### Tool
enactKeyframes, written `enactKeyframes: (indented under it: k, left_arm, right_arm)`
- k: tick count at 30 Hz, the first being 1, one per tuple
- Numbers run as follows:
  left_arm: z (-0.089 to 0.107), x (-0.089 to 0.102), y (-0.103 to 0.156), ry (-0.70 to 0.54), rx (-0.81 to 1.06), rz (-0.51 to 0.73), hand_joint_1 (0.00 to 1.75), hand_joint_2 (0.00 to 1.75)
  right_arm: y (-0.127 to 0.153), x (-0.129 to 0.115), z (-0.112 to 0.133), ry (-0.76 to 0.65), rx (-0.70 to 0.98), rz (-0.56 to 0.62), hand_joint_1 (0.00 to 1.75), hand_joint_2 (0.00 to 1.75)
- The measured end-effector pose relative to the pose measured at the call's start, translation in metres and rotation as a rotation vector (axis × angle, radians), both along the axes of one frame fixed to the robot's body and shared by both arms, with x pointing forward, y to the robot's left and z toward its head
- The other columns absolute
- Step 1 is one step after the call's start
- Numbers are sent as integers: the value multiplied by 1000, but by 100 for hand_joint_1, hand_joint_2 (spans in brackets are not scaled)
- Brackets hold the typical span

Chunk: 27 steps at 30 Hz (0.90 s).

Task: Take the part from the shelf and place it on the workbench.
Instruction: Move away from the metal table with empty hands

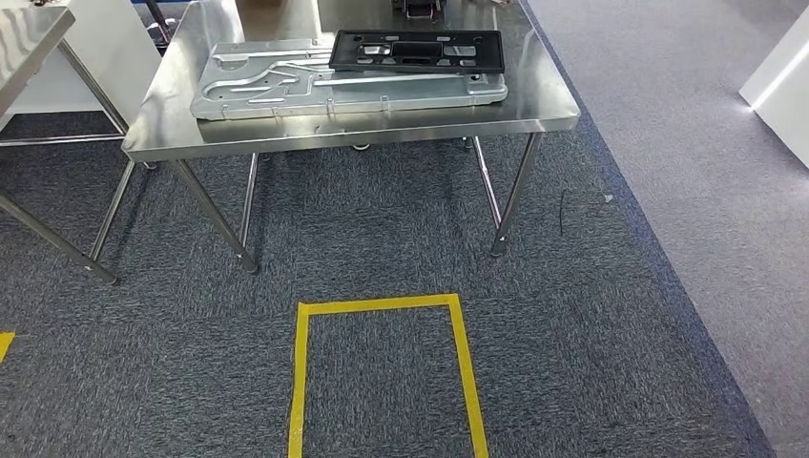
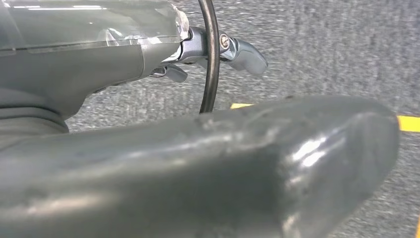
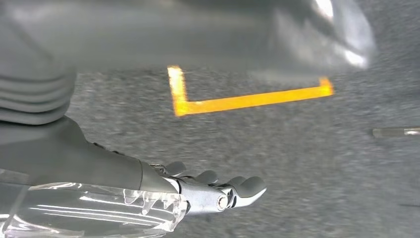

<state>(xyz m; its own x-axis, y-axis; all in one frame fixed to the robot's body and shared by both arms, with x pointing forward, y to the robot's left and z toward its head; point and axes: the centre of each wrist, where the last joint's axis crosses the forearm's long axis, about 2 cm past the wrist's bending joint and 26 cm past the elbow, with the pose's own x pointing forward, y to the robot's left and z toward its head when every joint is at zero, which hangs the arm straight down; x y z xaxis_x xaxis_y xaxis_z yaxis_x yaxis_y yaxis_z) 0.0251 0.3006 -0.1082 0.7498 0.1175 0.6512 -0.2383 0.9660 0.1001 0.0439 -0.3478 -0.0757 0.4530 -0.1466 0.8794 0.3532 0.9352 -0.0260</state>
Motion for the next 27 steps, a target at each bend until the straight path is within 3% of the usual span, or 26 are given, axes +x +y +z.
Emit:
enactKeyframes:
  k: [6, 11, 18, 27]
  left_arm:
    - [0, 4, -1, -5, 8, 5, 0, 0]
    - [0, 4, -4, -6, 4, 11, 0, 0]
    - [1, 5, -6, -9, 1, 16, 0, 0]
    - [0, 1, -7, 5, 14, 19, 0, 0]
  right_arm:
    - [8, -11, -10, 198, -67, -50, 0, 0]
    - [23, -23, -19, 313, -24, -109, 0, 0]
    - [33, -22, -25, 370, 38, -145, 0, 0]
    - [51, -31, -30, 656, 61, -47, 0, 0]
